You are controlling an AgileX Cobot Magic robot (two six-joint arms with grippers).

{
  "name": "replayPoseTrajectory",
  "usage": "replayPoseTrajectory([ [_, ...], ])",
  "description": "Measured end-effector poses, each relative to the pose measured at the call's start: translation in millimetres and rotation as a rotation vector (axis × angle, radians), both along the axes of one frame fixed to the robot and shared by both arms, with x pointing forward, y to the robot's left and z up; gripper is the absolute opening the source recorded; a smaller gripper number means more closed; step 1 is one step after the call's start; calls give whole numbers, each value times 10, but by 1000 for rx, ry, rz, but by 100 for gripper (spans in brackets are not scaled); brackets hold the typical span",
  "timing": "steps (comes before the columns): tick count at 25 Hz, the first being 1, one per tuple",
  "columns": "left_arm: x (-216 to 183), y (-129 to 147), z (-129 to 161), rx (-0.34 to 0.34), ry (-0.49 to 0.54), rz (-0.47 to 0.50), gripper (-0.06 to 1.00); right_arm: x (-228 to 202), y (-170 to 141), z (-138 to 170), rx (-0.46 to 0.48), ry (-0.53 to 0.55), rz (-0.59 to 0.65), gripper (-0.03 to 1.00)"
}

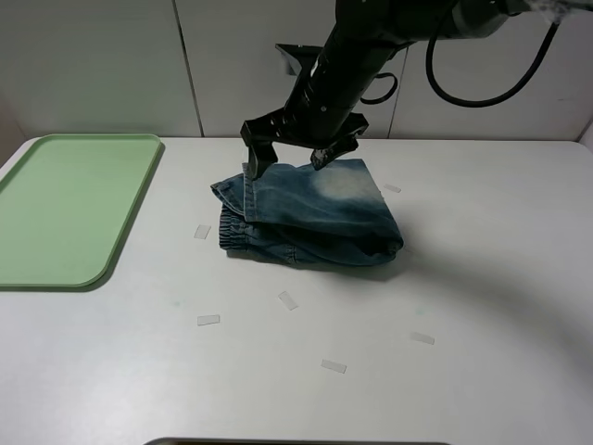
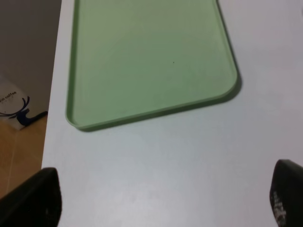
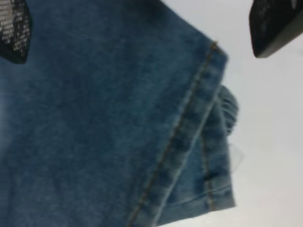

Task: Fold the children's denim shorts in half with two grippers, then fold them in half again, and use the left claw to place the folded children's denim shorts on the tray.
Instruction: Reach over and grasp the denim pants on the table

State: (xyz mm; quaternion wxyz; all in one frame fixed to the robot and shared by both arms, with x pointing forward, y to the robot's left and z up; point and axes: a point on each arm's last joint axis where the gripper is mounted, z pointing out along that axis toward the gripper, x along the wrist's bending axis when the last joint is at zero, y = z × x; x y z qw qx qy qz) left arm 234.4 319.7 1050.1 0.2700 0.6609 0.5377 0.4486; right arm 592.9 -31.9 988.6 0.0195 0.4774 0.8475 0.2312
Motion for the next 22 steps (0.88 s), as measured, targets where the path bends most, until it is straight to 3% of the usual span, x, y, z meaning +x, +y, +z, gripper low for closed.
replayPoseTrajectory([
  [8, 0, 1, 0, 1, 0, 1, 87, 192, -220, 2, -110, -129, 4, 69],
  [22, 0, 1, 0, 1, 0, 1, 87, 355, -671, 38, -191, -98, -77, 69],
])
